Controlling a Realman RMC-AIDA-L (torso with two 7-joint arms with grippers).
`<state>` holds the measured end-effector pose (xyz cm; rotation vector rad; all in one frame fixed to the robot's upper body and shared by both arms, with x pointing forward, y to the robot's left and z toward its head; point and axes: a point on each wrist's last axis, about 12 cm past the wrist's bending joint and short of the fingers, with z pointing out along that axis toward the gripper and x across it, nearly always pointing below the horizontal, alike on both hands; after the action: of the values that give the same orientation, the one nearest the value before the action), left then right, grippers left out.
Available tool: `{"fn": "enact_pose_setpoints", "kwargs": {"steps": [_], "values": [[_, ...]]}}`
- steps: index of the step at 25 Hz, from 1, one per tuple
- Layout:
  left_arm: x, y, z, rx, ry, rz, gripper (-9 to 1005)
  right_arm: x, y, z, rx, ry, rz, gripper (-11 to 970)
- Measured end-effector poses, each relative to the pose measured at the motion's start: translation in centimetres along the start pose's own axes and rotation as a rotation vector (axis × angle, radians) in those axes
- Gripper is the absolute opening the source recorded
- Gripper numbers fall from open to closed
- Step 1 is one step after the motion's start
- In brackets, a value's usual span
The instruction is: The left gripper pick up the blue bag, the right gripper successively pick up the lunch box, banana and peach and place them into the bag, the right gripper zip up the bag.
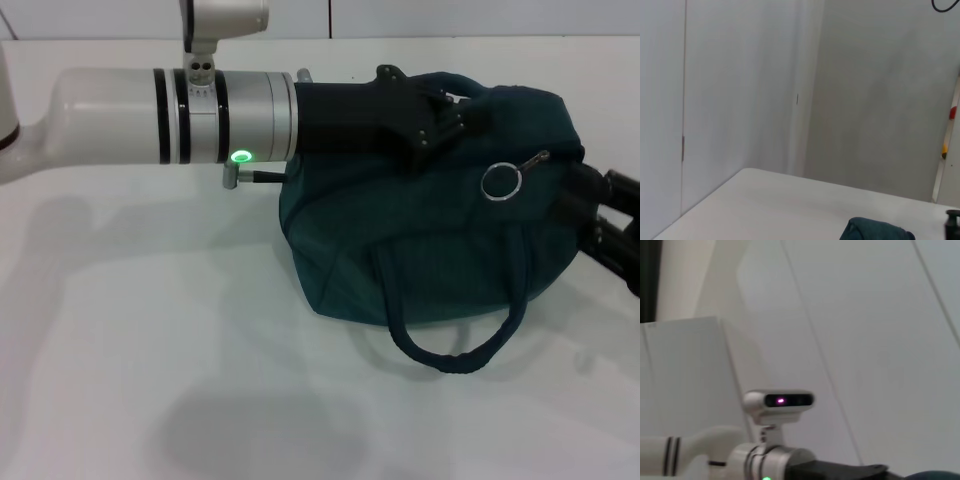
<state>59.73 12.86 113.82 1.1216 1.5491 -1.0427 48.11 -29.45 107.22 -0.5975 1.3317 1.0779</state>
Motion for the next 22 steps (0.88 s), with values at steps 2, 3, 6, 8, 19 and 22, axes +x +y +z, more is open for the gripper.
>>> {"fn": "enact_pose_setpoints", "kwargs": {"steps": [2,3,6,8,19,22], "values": [[0.0,0.0,0.1,-0.002,0.003,0.004,44,-0.1,0.1,-0.1,-0.019,0.014,0.016,330],[0.0,0.0,0.1,-0.003,0.003,0.007,44,-0.1,0.1,-0.1,-0.027,0.021,0.027,329],[-0.1,0.1,0.2,-0.003,0.004,0.012,44,-0.2,-0.3,0.2,-0.036,0.050,0.063,324],[-0.1,0.1,0.2,-0.002,0.004,0.012,44,-0.2,-0.7,0.4,-0.028,0.077,0.084,321],[-0.2,0.2,0.2,-0.003,0.002,0.016,44,-0.4,-2.8,2.6,0.014,0.163,0.132,306],[-0.4,0.3,0.3,-0.007,0.001,0.018,44,-0.6,-2.9,3.3,-0.010,0.175,0.129,301]]}}
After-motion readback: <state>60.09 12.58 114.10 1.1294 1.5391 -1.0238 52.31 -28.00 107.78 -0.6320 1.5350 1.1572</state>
